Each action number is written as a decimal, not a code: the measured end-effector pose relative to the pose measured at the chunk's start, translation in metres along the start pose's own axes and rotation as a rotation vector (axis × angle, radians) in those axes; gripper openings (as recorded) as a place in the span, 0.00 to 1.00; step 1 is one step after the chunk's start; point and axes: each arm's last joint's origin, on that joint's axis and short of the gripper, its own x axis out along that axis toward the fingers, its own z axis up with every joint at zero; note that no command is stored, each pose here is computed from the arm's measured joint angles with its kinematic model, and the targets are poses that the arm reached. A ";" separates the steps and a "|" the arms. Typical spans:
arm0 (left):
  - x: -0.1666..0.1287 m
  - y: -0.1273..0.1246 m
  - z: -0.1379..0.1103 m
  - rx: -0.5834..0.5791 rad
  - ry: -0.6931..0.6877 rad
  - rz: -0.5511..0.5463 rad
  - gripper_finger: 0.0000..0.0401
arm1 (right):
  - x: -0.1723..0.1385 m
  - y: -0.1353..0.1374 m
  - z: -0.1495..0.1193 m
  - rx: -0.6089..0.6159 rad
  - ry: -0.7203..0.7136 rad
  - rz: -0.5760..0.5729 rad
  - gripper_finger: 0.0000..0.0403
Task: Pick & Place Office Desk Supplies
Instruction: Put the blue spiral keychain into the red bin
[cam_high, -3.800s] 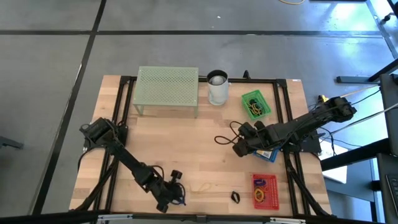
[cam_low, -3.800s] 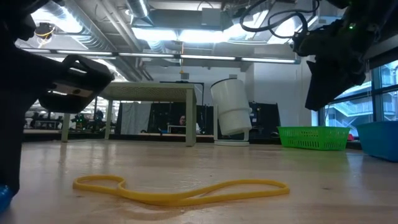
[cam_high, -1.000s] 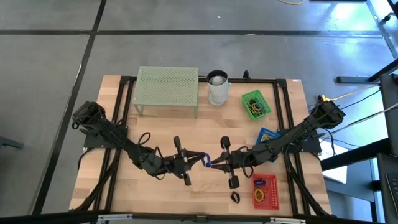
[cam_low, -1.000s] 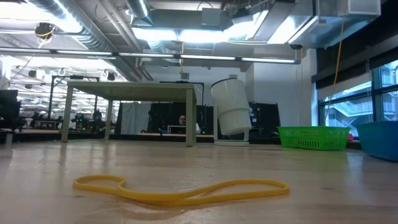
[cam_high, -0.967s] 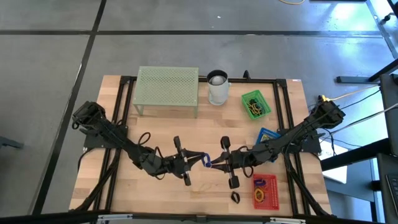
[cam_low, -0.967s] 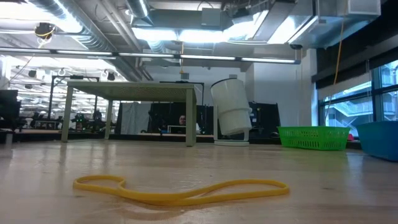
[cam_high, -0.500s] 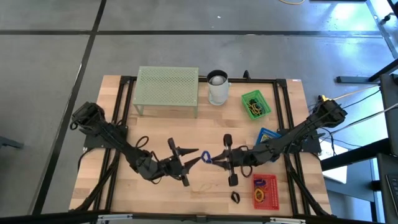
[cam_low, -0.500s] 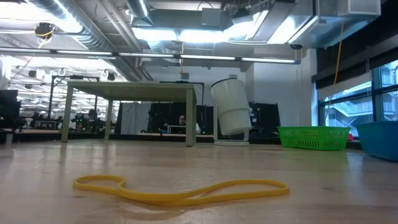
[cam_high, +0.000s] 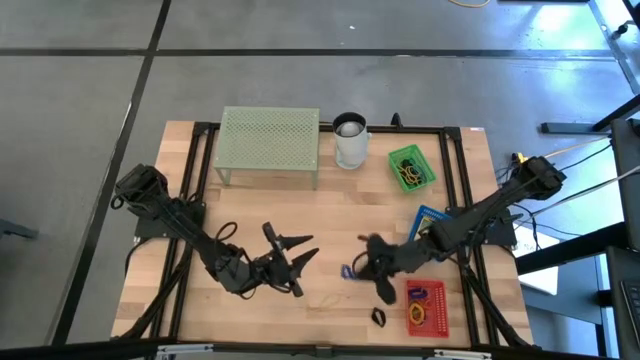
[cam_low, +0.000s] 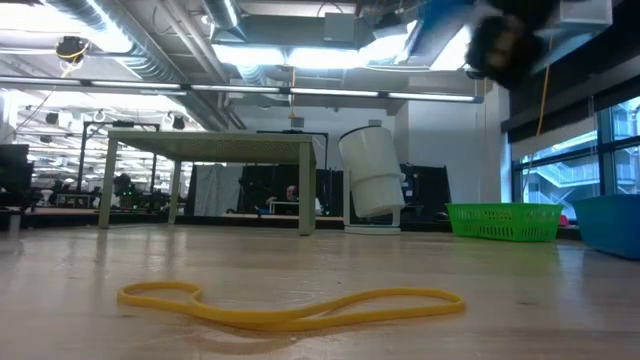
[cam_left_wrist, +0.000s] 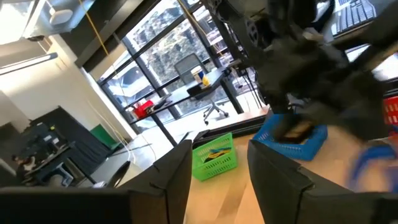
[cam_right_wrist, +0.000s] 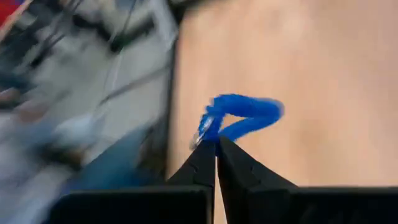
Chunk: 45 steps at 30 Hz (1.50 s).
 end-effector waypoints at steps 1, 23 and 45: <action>0.000 0.000 0.000 0.000 0.000 0.000 0.37 | -0.001 0.003 -0.006 0.055 0.079 0.046 0.02; 0.000 0.000 0.000 0.000 -0.001 -0.001 0.36 | -0.052 0.041 -0.117 0.486 0.765 -0.217 0.02; 0.002 -0.004 -0.002 -0.084 -0.031 -0.098 0.36 | -0.054 0.030 -0.118 0.551 0.726 -0.375 0.36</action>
